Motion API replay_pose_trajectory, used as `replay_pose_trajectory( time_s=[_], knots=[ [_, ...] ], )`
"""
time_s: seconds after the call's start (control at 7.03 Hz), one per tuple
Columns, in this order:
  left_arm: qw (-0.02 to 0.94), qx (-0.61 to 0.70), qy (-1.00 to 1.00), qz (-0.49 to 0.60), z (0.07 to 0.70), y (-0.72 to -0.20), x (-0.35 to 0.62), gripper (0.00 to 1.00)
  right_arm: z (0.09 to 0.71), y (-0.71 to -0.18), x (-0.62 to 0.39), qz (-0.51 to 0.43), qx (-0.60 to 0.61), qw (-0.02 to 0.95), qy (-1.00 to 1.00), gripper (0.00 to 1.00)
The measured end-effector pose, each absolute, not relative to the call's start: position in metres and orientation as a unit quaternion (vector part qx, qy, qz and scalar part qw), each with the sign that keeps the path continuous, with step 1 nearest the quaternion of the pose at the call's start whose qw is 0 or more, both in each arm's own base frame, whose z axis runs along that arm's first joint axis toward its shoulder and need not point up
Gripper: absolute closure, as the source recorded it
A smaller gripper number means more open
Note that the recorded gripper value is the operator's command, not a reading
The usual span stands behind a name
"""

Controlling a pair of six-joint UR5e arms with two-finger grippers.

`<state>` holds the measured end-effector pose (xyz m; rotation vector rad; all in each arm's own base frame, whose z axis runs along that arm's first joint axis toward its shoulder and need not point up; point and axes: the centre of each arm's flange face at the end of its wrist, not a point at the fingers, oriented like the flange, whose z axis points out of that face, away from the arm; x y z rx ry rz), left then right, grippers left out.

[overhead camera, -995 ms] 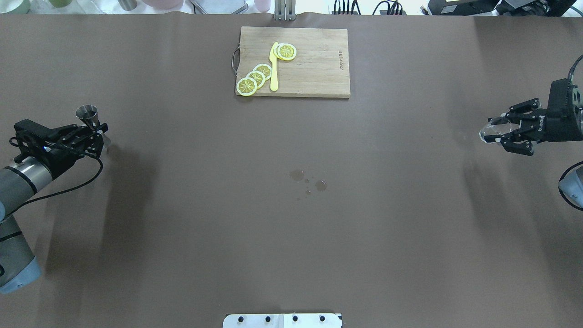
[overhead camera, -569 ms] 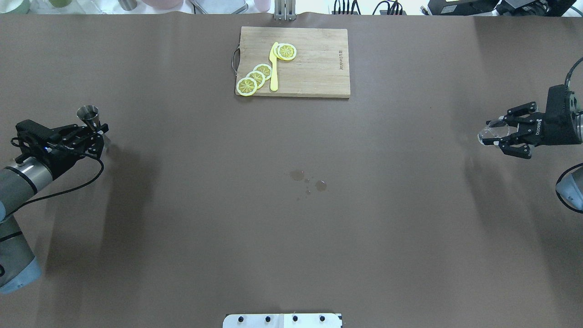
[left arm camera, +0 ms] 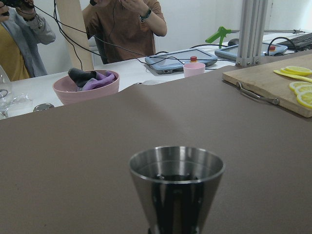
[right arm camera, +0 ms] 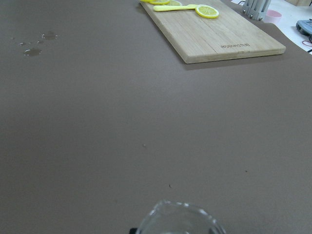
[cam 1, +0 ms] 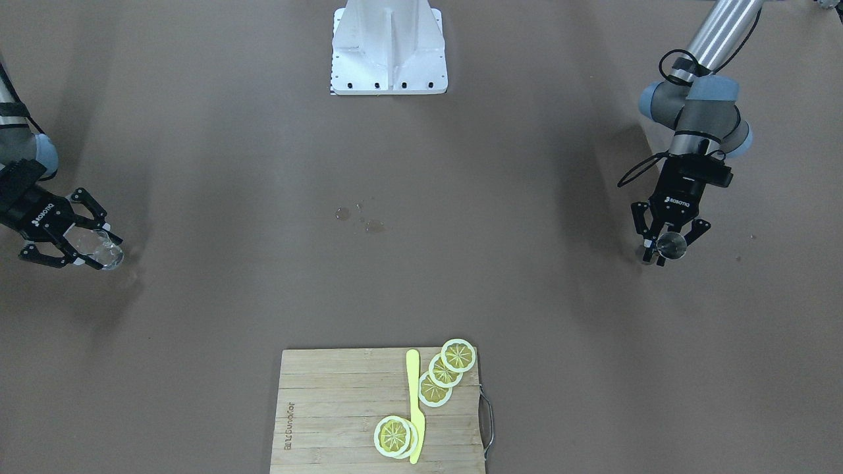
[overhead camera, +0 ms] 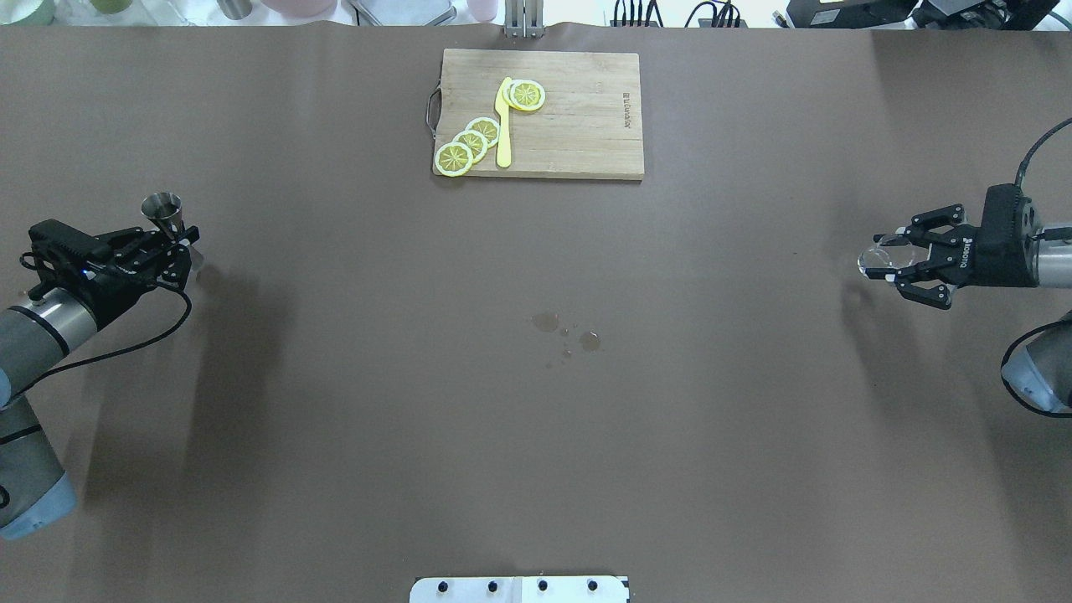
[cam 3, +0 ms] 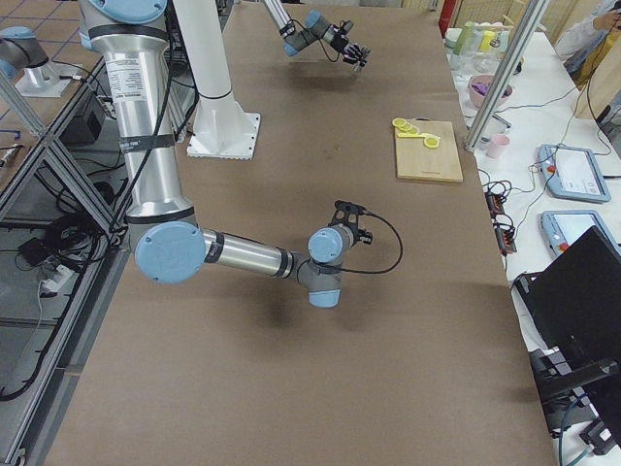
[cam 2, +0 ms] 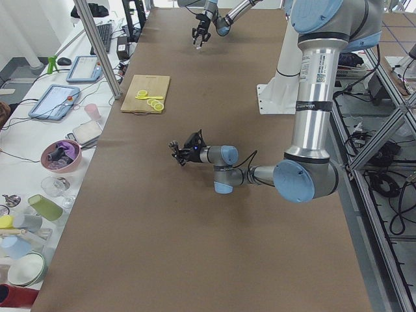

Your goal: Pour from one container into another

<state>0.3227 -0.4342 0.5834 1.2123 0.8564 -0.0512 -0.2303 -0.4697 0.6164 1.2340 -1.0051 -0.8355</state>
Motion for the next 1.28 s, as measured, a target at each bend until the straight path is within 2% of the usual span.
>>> replay_pose_trajectory(
  time_s=[1.28],
  knots=[
    [0.737,0.554,0.387,-0.025,0.584,-0.435,0.322,0.75,0.632,-0.484,-0.252,-0.362,0.541,0.619,-0.439,1.0]
  ],
)
